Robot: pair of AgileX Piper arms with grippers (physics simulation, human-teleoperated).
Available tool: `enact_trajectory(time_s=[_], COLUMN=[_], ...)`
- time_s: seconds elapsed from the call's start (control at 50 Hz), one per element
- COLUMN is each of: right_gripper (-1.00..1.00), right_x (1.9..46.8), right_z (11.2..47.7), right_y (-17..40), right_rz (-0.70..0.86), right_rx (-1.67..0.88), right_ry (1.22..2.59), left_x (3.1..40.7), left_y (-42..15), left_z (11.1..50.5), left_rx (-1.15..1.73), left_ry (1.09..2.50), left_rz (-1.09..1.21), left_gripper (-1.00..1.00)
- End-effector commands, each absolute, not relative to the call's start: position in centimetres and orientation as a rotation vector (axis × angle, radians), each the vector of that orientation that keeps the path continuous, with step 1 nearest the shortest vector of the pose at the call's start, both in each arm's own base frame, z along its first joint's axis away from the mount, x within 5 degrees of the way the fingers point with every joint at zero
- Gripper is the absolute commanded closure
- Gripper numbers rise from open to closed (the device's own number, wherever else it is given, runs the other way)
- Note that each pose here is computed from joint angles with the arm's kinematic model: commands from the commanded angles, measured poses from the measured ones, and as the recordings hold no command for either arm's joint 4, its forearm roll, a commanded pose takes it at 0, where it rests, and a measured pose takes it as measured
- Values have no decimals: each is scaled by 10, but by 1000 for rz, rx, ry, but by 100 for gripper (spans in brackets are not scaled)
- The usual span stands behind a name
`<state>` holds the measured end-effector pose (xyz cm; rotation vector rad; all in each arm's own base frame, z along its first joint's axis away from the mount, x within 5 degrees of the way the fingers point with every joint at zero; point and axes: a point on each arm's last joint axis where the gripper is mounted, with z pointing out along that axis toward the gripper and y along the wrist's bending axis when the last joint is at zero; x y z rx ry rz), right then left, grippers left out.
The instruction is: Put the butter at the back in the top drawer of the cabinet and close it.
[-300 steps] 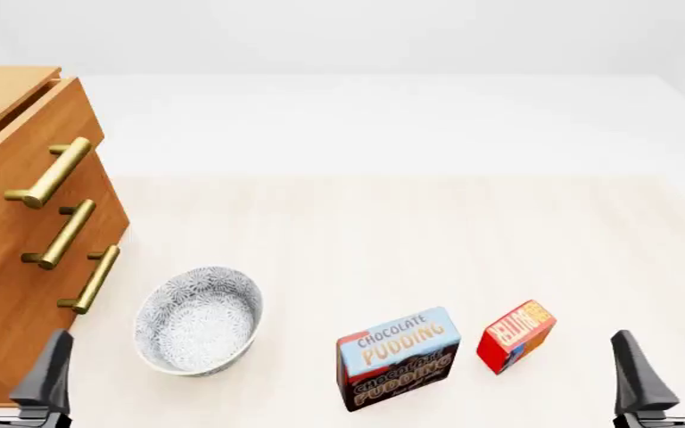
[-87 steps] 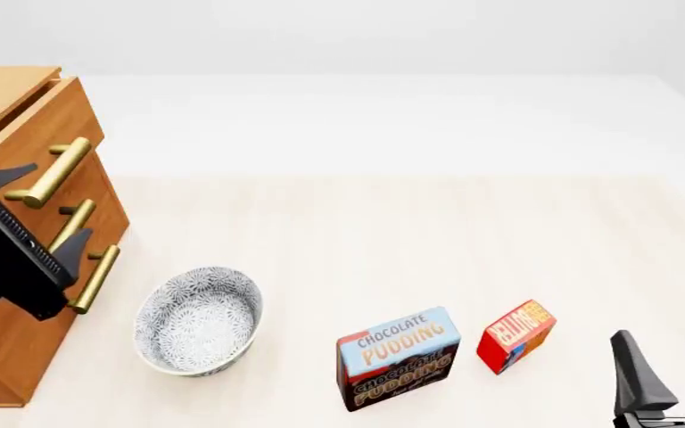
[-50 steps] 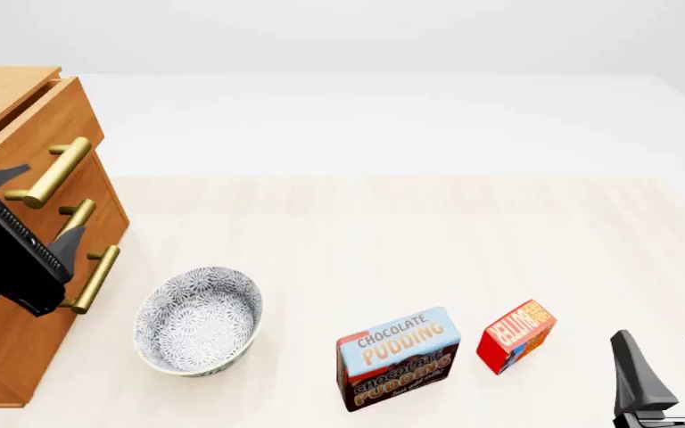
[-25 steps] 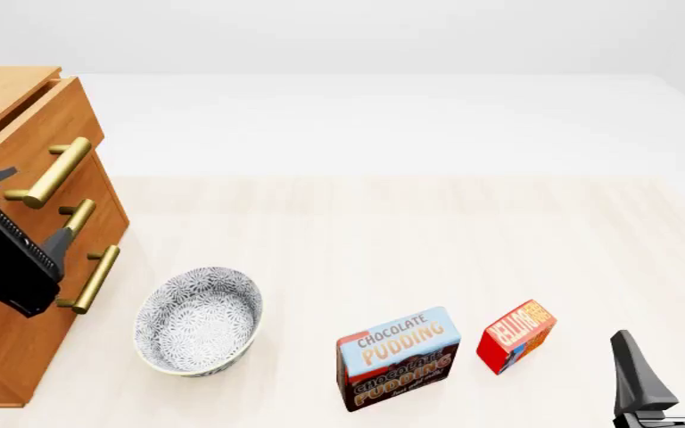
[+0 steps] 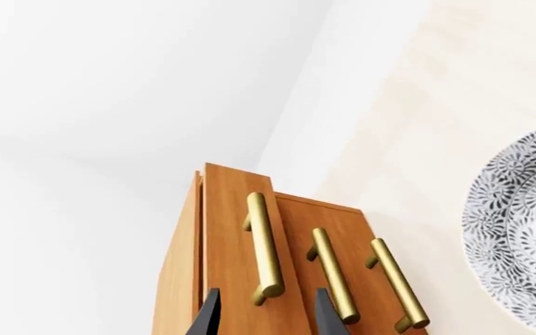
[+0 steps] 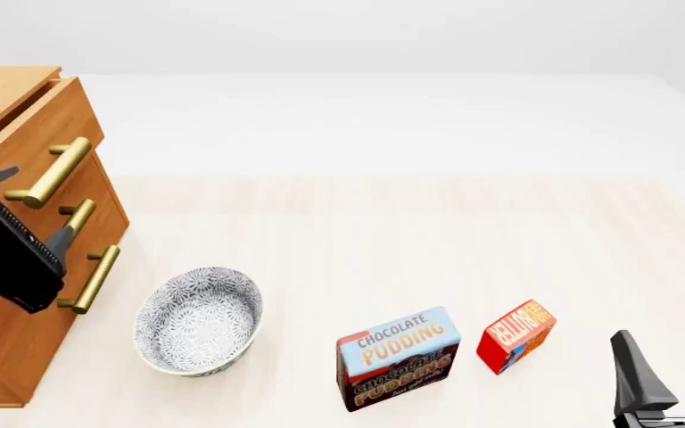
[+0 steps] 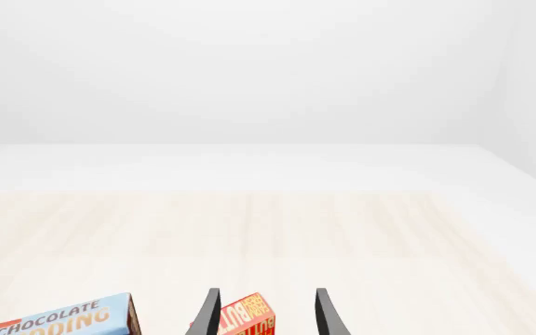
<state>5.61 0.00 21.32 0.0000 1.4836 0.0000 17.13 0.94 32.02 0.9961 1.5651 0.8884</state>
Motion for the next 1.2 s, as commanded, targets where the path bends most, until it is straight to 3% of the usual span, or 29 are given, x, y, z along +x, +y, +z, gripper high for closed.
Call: enact_trajectory(time_s=[0.02,1.2], right_gripper=[-100,-100], right_x=[56,56], right_z=[213,213], right_y=[0,0], right_rz=[0,0], right_rx=[0,0], right_ry=[1484,1484], left_x=[175,191], left_y=[10,13], left_z=[319,312], left_rx=[991,980], left_ry=[1569,1591], left_rz=[887,879], left_gripper=[-100,-100])
